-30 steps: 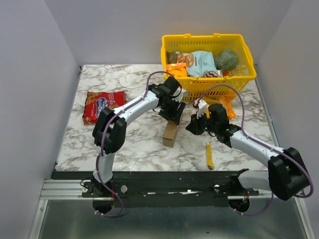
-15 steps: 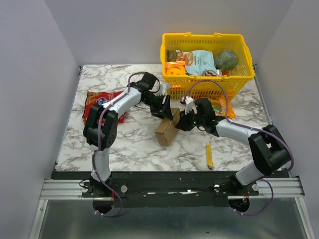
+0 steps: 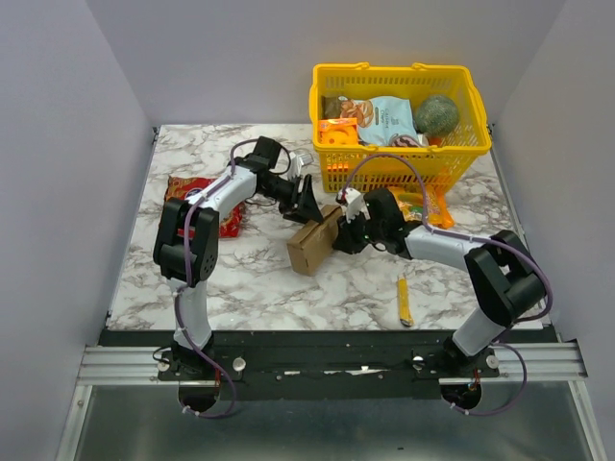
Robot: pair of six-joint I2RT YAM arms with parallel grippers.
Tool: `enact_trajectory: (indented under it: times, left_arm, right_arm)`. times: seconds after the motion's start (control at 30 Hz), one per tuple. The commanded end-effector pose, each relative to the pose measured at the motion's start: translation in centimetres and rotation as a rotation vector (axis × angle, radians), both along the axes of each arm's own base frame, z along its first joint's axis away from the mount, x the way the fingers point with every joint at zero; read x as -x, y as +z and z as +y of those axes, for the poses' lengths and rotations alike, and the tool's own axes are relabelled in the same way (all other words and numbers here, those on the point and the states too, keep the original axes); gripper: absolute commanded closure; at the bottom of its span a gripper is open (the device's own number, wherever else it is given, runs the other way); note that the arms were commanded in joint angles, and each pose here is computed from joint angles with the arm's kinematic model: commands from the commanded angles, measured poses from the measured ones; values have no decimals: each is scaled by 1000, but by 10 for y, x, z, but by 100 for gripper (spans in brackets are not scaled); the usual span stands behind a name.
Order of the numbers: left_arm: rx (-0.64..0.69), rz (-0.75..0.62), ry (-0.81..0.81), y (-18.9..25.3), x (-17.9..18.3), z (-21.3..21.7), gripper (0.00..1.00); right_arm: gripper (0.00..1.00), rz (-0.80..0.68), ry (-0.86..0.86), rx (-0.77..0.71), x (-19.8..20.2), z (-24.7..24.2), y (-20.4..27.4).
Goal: Unpack the express box
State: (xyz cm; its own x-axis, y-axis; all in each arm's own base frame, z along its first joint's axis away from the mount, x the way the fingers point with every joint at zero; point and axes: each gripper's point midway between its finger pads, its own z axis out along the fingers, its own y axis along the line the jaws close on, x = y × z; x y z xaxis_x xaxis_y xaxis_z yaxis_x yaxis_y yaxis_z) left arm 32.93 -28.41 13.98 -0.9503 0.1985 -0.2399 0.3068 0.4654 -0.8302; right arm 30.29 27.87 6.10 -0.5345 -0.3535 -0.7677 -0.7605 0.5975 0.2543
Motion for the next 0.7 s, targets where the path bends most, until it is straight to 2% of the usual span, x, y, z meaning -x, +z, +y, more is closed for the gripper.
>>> enact_trajectory:
  times: [0.0, 0.13, 0.23, 0.37, 0.43, 0.57, 0.67]
  left_arm:
    - [189, 13, -103, 50, 25, -10, 44]
    - [168, -26, -112, 49, 23, -8, 50]
    - [214, -13, -134, 60, 28, -9, 52]
    - [338, 10, -181, 90, 33, -10, 55]
    - [402, 31, -206, 104, 36, -8, 56]
    - [450, 28, -221, 115, 39, -3, 56]
    - [501, 60, -241, 115, 43, 4, 52]
  right_arm:
    - [76, -75, 10, 9, -21, 10, 9]
    - [76, -95, 13, 8, -27, 13, 12]
    - [76, -102, 16, 3, -28, 15, 12]
    - [76, -120, 37, 16, -26, 17, 9]
    - [76, -123, 39, 22, -25, 16, 7]
    - [76, -149, 56, 33, -22, 15, 7]
    - [75, -167, 58, 46, -20, 10, 6]
